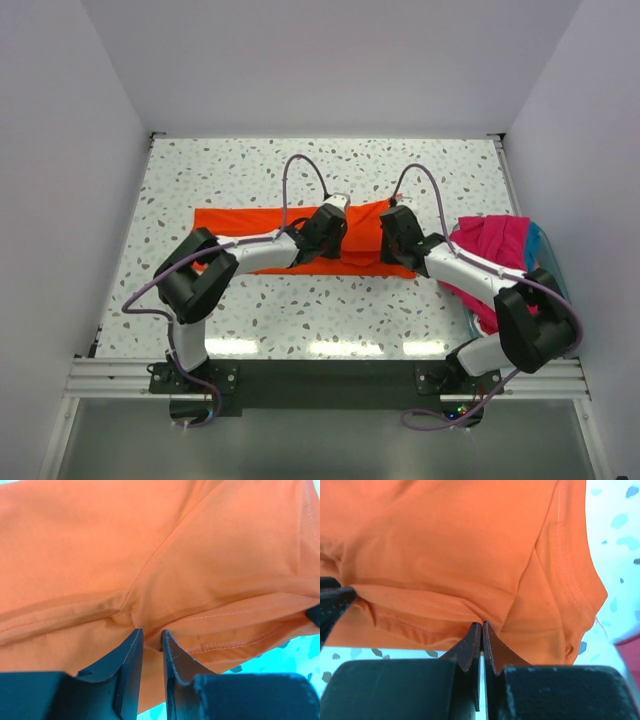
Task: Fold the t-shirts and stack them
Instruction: Fold the tshirt
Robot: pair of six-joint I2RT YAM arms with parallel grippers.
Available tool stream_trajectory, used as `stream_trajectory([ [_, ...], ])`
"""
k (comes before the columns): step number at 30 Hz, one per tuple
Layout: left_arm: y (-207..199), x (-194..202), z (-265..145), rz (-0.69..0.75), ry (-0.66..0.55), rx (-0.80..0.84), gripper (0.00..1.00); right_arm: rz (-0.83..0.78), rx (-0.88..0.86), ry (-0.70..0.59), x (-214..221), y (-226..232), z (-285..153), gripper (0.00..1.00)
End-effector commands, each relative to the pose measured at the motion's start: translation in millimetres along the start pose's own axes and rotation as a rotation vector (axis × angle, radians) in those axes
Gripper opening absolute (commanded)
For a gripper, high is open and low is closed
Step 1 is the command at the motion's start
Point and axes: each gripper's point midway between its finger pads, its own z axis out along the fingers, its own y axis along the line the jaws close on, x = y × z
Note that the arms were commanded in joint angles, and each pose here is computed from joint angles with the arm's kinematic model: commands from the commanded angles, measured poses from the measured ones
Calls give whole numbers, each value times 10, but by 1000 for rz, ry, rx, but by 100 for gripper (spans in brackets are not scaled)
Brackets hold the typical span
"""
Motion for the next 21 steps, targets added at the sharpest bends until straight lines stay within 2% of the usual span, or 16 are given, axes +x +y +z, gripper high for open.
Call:
stream_trajectory([
  [1,8,-48,-99,7,-27,-1,25,36,-54,-17,18,63,-81,0],
  [5,25,-29,-189,5,-29,6,25,41,-66,7,181,12,-129,9],
  [6,11,-81,-247,6,-44,15,26,47,-69,-6,156,-2,-175,19],
  [9,-13,-166,-419,11,-73,44,35,45,-62,-11,160,-47,-259,27],
  [10,-3,-166,-464,19,-75,46,42,55,-72,-33,101,-49,-334,33],
  [13,67,-356,-639,26,-123,26,47,66,-78,-66,-20,-49,-474,39],
  [16,317,-573,-706,-13,-136,-41,49,65,-71,-74,-181,22,-451,40],
  [17,513,-632,-672,-39,-131,-88,49,69,-76,-86,-325,88,-481,40],
  [21,1039,-823,-585,-99,-106,-262,43,81,-104,-57,-430,302,-294,39],
])
